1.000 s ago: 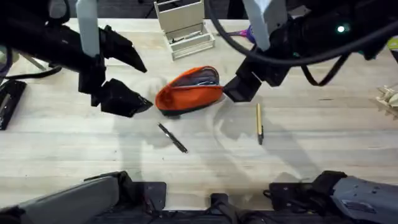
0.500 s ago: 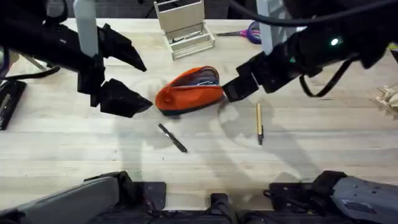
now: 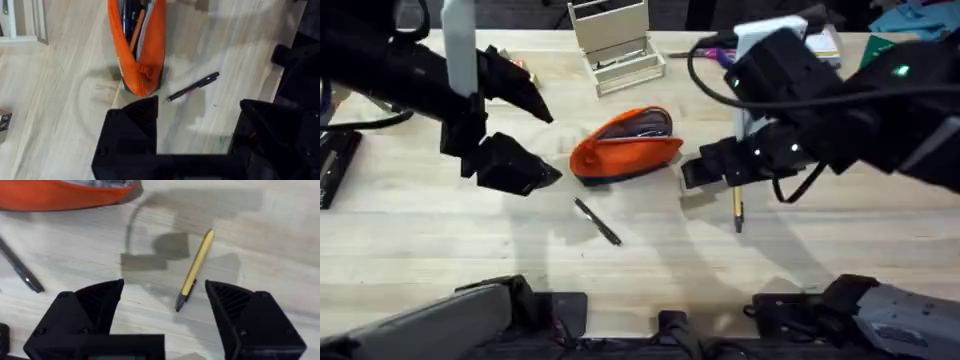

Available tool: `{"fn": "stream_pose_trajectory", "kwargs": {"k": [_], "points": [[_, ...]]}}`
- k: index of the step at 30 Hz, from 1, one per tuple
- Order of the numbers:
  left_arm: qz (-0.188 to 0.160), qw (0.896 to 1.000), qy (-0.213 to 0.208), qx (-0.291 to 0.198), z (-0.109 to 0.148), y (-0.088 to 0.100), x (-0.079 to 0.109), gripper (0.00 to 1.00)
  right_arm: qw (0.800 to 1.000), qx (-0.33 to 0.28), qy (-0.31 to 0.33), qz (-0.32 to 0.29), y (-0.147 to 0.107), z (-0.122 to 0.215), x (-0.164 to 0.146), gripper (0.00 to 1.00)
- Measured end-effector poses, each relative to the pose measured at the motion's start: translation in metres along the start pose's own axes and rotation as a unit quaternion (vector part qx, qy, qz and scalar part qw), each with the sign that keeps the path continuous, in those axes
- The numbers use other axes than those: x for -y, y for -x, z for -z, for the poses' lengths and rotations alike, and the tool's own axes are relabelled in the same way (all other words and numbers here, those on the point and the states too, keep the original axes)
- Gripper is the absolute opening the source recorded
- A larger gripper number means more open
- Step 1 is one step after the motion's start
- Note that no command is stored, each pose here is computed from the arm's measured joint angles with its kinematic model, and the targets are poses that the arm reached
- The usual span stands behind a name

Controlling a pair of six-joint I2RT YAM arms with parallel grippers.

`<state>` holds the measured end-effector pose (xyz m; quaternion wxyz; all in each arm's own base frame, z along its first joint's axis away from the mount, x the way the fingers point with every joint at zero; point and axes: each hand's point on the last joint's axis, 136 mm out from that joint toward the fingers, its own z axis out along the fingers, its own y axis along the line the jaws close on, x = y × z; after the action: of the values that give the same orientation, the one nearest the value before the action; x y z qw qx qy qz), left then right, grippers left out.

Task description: Unzip the bag, pick up the pens from the table one at a time and place them inside, then zip the bag closed.

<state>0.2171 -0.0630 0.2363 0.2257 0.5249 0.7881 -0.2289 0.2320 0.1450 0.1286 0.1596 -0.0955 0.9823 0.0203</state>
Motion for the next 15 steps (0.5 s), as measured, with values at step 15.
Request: {"fn": "stream_pose_trajectory", "kwargs": {"k": [15], "points": [[0.039, 0.999, 0.027, -0.015, 0.013, -0.022, -0.01, 0.994, 0.993, -0.012, -0.019, -0.112, -0.019, -0.042, 0.023, 0.996]]}}
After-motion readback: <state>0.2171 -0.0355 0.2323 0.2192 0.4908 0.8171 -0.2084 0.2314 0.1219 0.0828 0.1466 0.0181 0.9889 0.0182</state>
